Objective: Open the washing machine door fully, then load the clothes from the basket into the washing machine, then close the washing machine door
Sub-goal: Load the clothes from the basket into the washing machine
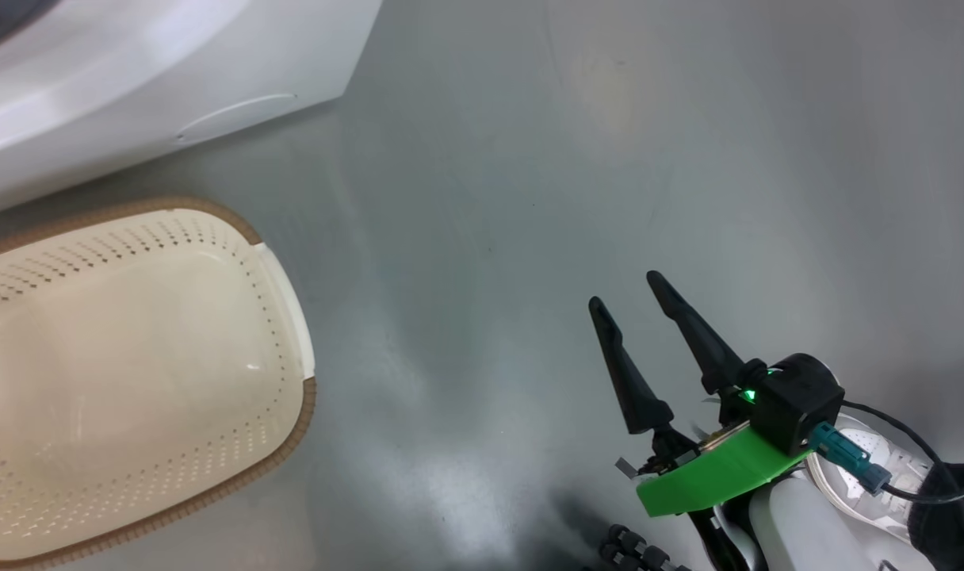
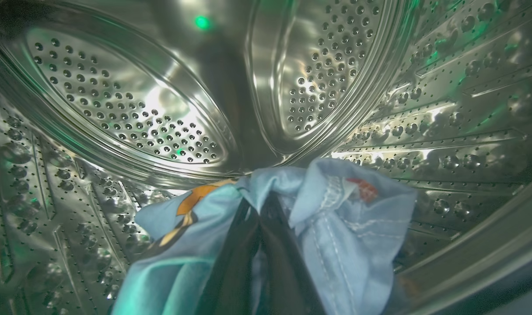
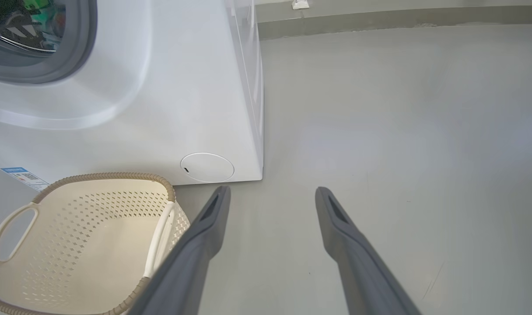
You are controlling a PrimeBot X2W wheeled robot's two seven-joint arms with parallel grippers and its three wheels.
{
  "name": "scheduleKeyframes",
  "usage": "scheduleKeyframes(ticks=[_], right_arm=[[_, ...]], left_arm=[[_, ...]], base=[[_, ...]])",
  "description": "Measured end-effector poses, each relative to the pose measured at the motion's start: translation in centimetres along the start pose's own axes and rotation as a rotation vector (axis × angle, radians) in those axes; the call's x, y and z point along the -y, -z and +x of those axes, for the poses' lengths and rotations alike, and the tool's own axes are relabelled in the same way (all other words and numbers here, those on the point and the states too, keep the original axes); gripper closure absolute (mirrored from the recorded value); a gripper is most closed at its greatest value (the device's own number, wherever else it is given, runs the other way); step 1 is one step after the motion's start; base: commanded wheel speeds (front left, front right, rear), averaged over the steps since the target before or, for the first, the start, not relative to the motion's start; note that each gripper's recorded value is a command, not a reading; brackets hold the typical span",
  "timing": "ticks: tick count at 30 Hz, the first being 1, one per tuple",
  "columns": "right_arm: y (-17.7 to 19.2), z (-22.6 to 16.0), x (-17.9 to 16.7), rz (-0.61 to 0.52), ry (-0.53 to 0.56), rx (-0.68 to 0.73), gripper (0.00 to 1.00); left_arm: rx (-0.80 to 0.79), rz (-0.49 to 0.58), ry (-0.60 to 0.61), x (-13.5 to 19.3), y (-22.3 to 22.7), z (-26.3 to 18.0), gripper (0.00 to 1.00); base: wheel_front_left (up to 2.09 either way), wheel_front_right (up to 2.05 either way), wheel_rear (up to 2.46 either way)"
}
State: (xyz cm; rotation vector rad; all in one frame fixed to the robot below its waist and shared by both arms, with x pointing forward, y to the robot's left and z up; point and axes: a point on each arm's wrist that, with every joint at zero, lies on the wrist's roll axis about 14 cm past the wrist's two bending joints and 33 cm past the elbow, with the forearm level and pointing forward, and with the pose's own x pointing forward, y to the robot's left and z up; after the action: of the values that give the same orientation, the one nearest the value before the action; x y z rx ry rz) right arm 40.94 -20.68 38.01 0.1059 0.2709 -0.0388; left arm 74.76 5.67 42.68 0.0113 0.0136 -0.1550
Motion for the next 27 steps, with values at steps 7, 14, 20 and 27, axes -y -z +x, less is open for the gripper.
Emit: scheduleKeyframes(ticks=[7, 14, 20, 27], right_arm=[[0.5, -0.2, -0.5, -0.001, -0.012, -0.018, 0.0], [1.0, -0.5, -0.5, -0.005, -0.009, -0.037, 0.0], [1.8, -0.8, -0.3, -0.008, 0.002, -0.063, 0.0], [2.7, -0.6, -0.2, -0.009, 0.005, -0.088, 0.0]], left_arm=[[0.018, 0.022, 0.002, 0.3, -0.5, 1.2, 1.0], [0.046, 0.031, 0.01, 0.5, -1.2, 2.5, 1.0], [0.065, 0.016, 0.016, 0.7, -0.9, 3.5, 1.0], [0.211, 0.002, 0.008, 0.0, -4.4, 4.6, 1.0]], base=[[0.0, 0.0, 0.0], [0.0, 0.0, 0.0], [0.0, 0.0, 0.0], [0.0, 0.0, 0.0]])
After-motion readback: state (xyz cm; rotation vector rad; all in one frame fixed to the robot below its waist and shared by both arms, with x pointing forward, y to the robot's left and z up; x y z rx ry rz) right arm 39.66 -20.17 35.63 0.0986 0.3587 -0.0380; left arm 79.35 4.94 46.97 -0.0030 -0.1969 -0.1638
